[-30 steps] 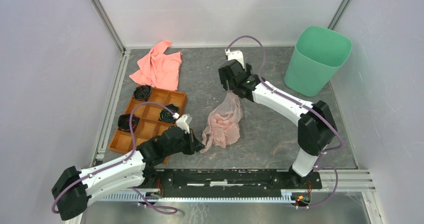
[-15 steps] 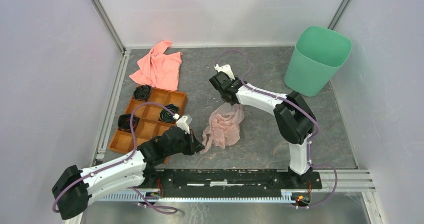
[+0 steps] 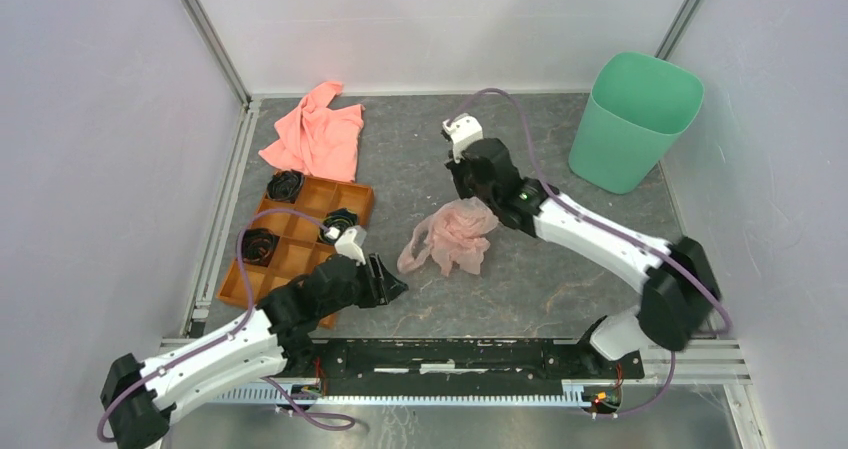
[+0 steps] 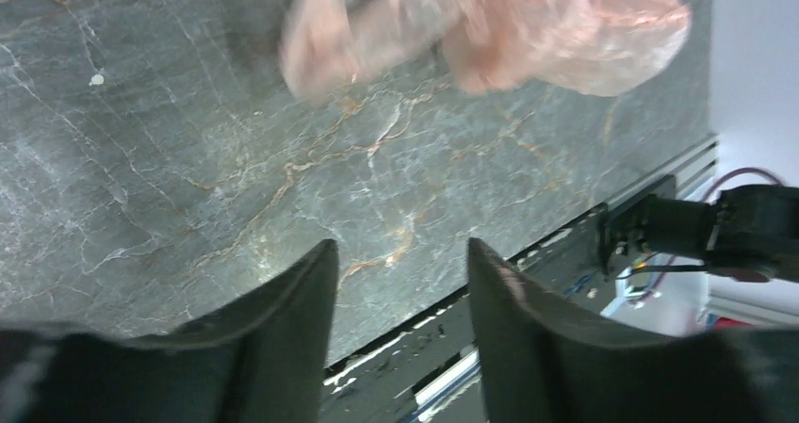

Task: Put the trash bags into the trash bin

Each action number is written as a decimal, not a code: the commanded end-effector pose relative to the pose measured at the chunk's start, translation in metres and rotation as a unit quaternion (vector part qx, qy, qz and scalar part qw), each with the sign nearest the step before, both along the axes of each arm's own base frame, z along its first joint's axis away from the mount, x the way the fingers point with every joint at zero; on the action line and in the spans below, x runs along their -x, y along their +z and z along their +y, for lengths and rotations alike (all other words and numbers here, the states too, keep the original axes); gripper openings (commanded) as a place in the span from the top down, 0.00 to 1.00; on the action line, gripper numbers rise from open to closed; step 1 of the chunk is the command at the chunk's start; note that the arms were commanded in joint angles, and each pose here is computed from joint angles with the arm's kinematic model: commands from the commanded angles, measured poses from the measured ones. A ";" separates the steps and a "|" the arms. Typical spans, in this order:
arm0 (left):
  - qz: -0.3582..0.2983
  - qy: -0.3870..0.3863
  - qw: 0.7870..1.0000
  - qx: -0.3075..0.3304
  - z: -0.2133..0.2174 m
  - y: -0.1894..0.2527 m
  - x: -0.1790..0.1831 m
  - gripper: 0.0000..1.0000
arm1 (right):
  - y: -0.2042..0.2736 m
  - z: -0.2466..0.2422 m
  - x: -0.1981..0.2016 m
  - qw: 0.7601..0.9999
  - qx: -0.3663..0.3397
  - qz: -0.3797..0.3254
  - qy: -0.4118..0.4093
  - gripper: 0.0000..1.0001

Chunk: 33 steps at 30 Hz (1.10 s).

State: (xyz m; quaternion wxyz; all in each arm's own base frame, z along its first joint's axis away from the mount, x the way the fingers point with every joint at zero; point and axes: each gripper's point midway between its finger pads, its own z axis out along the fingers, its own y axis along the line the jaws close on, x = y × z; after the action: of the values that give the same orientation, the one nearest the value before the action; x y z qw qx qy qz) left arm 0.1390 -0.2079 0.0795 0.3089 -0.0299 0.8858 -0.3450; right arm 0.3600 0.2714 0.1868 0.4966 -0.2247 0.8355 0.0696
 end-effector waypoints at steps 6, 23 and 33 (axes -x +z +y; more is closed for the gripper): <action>-0.031 0.069 0.997 0.031 0.012 0.039 -0.016 0.13 | 0.053 0.024 0.061 0.954 -0.156 -0.164 0.196 1.00; -0.117 0.033 0.990 -0.072 -0.016 0.049 -0.147 0.00 | 0.047 -0.019 0.106 0.942 -0.176 -0.184 0.219 1.00; -0.128 -0.113 0.978 0.116 -0.068 0.051 -0.097 0.00 | 0.050 -0.030 0.103 0.944 -0.184 -0.179 0.209 1.00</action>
State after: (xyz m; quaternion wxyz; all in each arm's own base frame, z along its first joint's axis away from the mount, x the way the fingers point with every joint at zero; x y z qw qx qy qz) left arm 0.2653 -0.2511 0.1035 0.3736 0.0271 0.8480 -0.3750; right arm 0.2575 0.2448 0.2226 0.6323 -0.3206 0.6509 0.2715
